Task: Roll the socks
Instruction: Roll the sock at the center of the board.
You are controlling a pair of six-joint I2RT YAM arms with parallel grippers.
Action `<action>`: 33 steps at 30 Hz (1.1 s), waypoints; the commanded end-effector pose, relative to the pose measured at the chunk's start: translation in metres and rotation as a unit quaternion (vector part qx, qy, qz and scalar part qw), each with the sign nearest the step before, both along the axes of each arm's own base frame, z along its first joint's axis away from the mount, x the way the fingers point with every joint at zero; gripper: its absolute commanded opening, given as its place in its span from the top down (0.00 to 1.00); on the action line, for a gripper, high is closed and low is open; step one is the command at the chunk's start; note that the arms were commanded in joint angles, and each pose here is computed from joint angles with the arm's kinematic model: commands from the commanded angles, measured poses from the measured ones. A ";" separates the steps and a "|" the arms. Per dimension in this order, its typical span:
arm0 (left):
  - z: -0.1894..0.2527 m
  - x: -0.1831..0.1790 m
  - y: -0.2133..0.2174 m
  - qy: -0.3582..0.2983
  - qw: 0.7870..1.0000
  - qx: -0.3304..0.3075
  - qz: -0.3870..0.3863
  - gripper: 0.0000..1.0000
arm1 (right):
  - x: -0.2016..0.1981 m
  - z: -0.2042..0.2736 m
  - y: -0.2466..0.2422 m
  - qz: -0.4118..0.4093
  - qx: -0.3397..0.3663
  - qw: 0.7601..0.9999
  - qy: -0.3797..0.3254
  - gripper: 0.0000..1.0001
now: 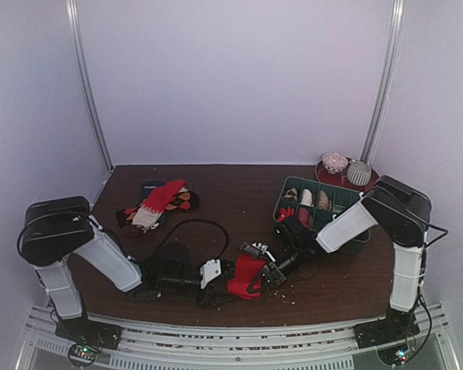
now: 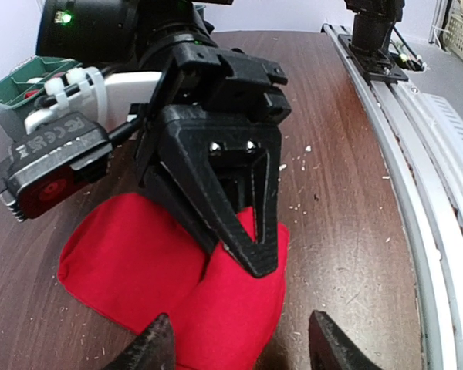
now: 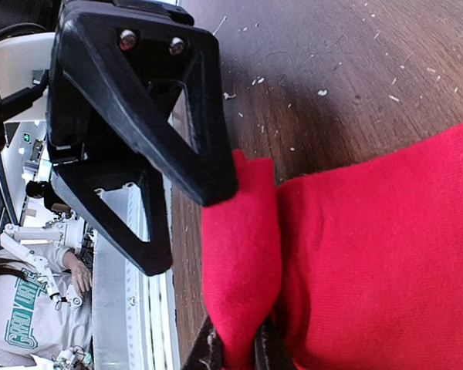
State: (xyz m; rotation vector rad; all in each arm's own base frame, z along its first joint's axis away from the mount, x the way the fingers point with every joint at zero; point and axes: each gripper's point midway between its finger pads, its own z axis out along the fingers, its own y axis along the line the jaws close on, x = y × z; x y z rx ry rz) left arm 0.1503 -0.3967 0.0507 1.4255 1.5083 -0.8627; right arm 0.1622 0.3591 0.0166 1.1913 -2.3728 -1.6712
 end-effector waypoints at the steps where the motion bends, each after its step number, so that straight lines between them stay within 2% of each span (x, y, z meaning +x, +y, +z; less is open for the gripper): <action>1: -0.003 0.004 -0.011 -0.014 1.000 0.000 -0.017 0.44 | -0.040 -0.079 -0.060 -0.022 -0.180 0.979 0.095 0.89; 6: -0.017 0.001 -0.012 0.005 1.000 0.013 -0.022 0.47 | -0.039 -0.080 -0.061 -0.024 -0.181 0.978 0.097 0.89; 11: -0.039 0.006 -0.013 0.027 0.998 0.054 -0.009 0.60 | -0.038 -0.078 -0.060 -0.021 -0.178 0.979 0.100 0.89; 15: -0.064 0.013 -0.010 0.053 0.993 0.102 0.015 0.84 | -0.037 -0.075 -0.059 -0.019 -0.172 0.980 0.096 0.89; 17: -0.071 0.013 -0.007 0.065 0.991 0.114 0.027 1.00 | -0.037 -0.073 -0.058 -0.018 -0.168 0.981 0.093 0.89; 21: -0.081 0.012 0.009 0.098 0.984 0.137 0.061 1.00 | -0.028 -0.063 -0.051 -0.023 -0.147 0.986 0.074 0.88; 22: -0.084 0.012 0.014 0.113 0.979 0.148 0.077 1.00 | -0.023 -0.057 -0.046 -0.029 -0.136 0.988 0.064 0.85; 23: -0.087 0.014 0.019 0.128 0.974 0.157 0.098 1.00 | -0.017 -0.049 -0.041 -0.035 -0.123 0.991 0.050 0.73; 24: -0.088 0.014 0.024 0.145 0.969 0.167 0.113 1.00 | -0.010 -0.042 -0.036 -0.045 -0.111 0.992 0.033 0.69; 28: -0.090 0.009 0.035 0.231 0.942 0.187 0.156 1.00 | 0.024 0.006 -0.020 -0.088 -0.050 0.993 -0.059 0.65; 33: -0.089 -0.005 0.038 0.349 0.903 0.202 0.146 1.00 | 0.043 0.064 -0.020 -0.132 0.021 0.973 -0.188 0.60</action>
